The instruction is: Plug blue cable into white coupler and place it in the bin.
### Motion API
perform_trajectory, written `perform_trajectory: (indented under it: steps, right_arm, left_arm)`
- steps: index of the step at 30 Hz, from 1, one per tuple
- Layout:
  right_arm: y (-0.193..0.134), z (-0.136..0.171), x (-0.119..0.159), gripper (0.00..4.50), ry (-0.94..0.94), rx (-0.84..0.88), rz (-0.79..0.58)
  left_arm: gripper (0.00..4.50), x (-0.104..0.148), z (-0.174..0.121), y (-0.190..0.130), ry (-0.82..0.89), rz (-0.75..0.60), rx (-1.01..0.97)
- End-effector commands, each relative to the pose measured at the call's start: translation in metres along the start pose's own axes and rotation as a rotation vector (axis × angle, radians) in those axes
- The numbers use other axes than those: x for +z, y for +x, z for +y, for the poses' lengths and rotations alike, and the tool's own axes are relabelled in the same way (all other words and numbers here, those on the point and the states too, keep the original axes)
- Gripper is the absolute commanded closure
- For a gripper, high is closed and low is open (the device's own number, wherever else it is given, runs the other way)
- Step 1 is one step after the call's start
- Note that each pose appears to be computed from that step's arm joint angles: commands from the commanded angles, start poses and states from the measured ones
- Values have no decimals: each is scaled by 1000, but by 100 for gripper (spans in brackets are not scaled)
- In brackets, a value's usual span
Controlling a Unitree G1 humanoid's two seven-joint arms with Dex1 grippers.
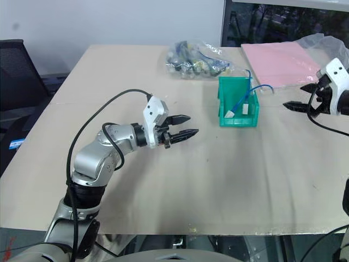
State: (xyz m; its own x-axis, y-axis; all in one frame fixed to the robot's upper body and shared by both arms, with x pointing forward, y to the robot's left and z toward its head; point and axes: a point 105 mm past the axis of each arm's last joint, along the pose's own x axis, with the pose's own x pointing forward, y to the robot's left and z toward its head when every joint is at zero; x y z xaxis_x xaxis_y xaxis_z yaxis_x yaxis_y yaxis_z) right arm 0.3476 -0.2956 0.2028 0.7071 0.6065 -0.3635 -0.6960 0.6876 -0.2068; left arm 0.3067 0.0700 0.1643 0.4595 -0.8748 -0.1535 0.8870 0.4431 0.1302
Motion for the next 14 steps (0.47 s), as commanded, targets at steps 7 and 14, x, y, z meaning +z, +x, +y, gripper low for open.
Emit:
perform_trajectory:
  steps: [7, 14]
  right_arm:
    - [-12, 75, -27, 3, 56, -35, -261]
    - [-15, 115, -79, 3, 111, -14, -203]
  left_arm:
    - [159, -35, -5, -50, -3, 31, 190]
    - [159, -71, -24, -70, -22, 90, 239]
